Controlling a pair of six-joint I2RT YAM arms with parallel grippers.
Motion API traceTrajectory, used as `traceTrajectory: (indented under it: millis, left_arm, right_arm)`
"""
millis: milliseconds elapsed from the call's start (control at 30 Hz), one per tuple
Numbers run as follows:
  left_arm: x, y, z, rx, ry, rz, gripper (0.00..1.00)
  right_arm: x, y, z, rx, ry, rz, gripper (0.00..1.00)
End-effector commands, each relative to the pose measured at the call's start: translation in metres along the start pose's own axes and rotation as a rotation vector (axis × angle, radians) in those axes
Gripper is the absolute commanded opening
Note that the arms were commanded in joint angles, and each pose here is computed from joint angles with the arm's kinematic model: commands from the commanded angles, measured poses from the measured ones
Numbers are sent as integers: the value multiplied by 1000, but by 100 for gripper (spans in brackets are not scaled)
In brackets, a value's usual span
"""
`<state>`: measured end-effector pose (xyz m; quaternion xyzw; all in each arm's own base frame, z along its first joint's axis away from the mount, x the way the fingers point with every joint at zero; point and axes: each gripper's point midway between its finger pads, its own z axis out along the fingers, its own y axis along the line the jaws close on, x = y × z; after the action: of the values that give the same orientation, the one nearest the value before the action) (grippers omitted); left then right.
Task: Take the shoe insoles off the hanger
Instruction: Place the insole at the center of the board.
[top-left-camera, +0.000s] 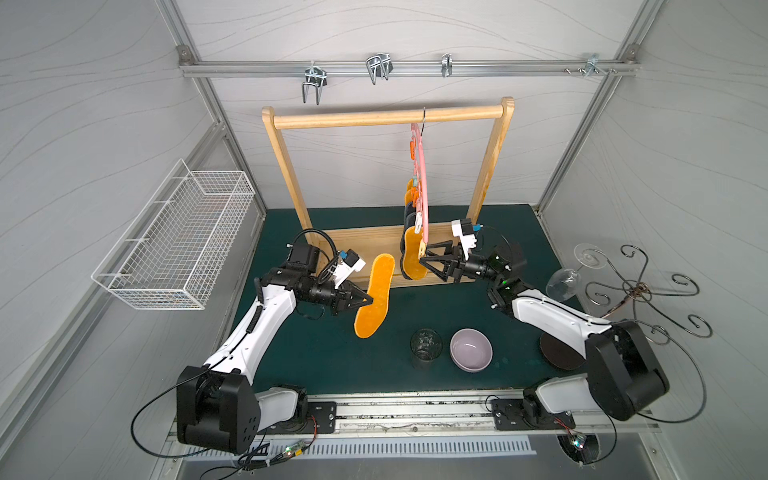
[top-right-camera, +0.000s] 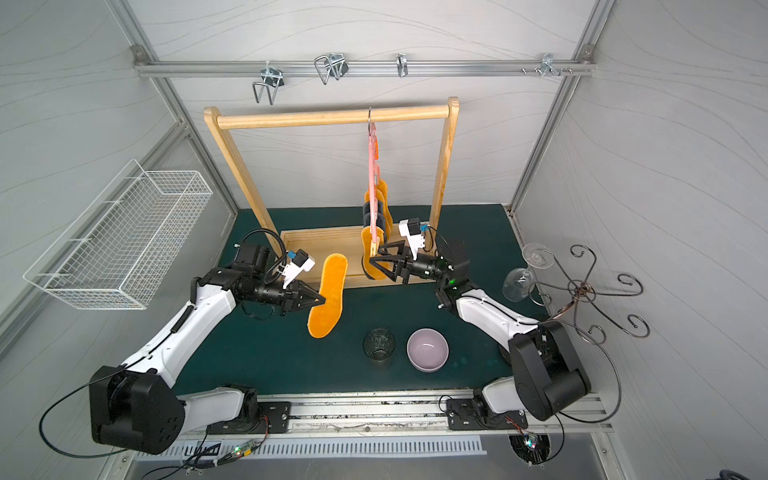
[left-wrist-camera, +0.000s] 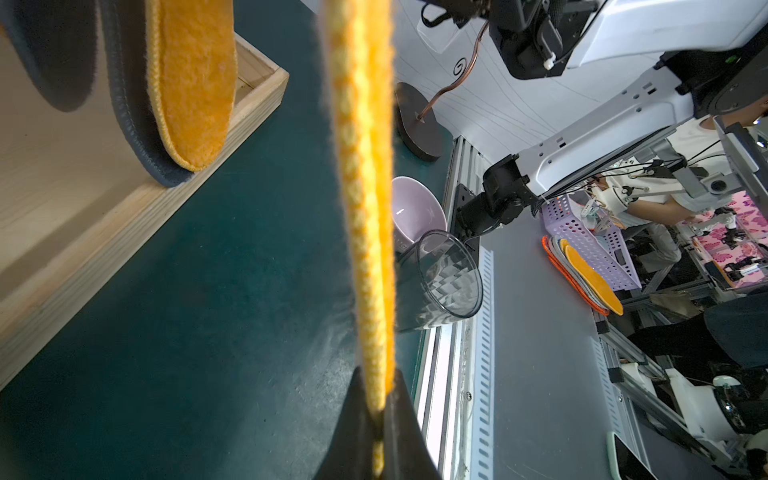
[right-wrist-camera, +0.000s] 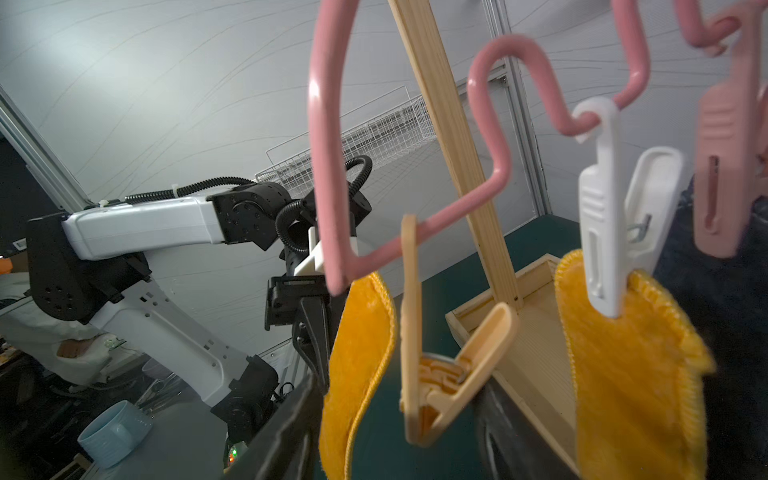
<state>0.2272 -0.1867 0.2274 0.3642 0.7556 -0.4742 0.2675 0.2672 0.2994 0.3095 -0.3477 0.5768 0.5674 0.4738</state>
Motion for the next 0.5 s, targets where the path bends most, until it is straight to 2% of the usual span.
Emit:
traceTrajectory:
  millis: [0,200,367,467]
  left_arm:
    - [-34,-23,-16,11,-60,70,0]
    - [-65,-49,-31,45,-112,108,0]
    - [-82,-68,-40,90,-146,123,0]
    - [-85,-79,-43,137,-158,129,0]
  right_arm:
    - [14,5,-3,52,56,-38,61]
    - [22,30,-3,73,121,-76,63]
    - [26,77,7,-69,194,-83,66]
    - [29,98,18,-74,213,-111,67]
